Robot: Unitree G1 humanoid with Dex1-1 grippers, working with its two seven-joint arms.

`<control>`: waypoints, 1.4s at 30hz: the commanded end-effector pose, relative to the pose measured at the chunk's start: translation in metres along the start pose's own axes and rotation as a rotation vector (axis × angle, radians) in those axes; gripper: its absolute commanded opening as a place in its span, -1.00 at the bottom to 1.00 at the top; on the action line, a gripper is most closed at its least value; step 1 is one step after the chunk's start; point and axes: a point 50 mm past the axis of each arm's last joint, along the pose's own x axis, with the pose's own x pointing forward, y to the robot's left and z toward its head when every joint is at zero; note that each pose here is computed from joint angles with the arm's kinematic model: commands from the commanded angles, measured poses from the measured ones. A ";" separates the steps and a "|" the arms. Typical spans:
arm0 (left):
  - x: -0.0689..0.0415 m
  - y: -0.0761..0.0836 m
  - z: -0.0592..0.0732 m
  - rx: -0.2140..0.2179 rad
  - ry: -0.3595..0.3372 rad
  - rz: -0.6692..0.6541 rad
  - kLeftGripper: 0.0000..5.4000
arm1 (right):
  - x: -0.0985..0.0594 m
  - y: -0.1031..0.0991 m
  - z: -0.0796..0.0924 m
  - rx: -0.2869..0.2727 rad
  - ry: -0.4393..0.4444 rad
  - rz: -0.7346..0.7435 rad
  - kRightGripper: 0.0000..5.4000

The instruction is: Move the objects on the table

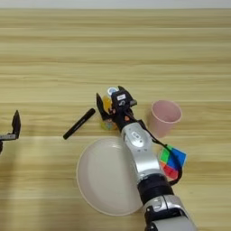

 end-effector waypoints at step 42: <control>0.008 -0.009 0.004 0.003 -0.036 -0.031 1.00 | 0.013 -0.002 0.033 0.009 -0.065 0.067 -0.34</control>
